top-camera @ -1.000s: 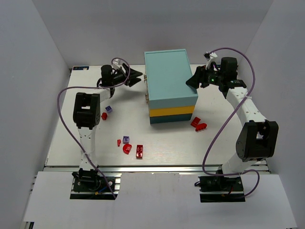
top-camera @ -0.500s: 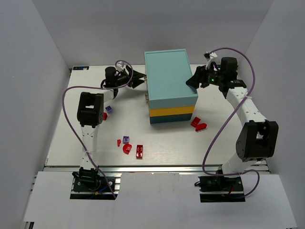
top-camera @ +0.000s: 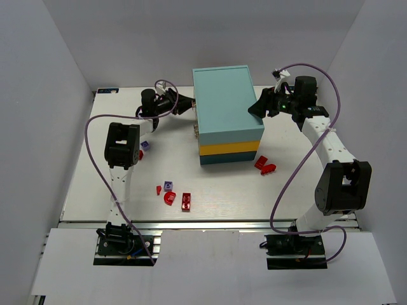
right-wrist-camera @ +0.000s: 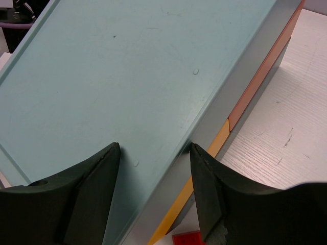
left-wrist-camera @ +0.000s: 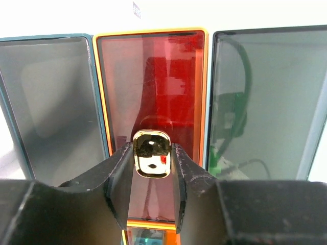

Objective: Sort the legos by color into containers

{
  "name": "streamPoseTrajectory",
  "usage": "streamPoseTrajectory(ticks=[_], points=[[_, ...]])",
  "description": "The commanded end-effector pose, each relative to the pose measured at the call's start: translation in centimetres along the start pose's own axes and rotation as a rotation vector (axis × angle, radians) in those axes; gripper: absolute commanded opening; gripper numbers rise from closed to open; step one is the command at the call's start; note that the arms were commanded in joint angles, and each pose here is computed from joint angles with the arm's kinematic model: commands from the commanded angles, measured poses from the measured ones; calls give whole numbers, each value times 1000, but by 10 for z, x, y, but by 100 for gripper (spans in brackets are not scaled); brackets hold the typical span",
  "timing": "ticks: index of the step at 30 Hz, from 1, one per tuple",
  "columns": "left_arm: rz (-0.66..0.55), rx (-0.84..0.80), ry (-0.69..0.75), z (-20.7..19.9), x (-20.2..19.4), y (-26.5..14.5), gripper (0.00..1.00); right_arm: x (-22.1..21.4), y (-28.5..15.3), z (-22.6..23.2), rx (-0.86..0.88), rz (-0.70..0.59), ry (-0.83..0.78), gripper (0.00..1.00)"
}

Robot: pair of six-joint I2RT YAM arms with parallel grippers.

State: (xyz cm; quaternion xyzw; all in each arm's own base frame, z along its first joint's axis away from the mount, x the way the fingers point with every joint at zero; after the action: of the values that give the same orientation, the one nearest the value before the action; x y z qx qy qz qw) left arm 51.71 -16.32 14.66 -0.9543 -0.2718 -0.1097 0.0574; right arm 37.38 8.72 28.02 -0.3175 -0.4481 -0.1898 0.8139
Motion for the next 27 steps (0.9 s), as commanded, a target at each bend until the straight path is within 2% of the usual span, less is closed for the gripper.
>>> streamPoseTrajectory(ticks=[1,5,8,27], points=[[11,-43,37,-14,-5,7,36,-17,7,-1,16,79,26,61],[11,-42,31,-15,-5,7,27,-16,6,0,17,76,26,61],[12,-38,28,-15,-8,5,24,-17,6,0,13,78,25,61],[-70,-16,42,-16,18,-52,22,-24,8,-6,-28,104,21,61]])
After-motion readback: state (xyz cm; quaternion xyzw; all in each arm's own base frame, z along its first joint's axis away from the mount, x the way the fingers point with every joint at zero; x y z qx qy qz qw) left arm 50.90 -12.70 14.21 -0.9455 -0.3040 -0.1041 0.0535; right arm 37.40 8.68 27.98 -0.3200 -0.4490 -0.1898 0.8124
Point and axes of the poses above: each gripper's point midway between its finger pads, its own y axis out along the fingers, its own z axis along the line the jaws close on, x = y × z, the point moved 10 cm from there along -y, back along the fingers, and after that the axes turned 6 degrees about y, right-handed, at the moved point
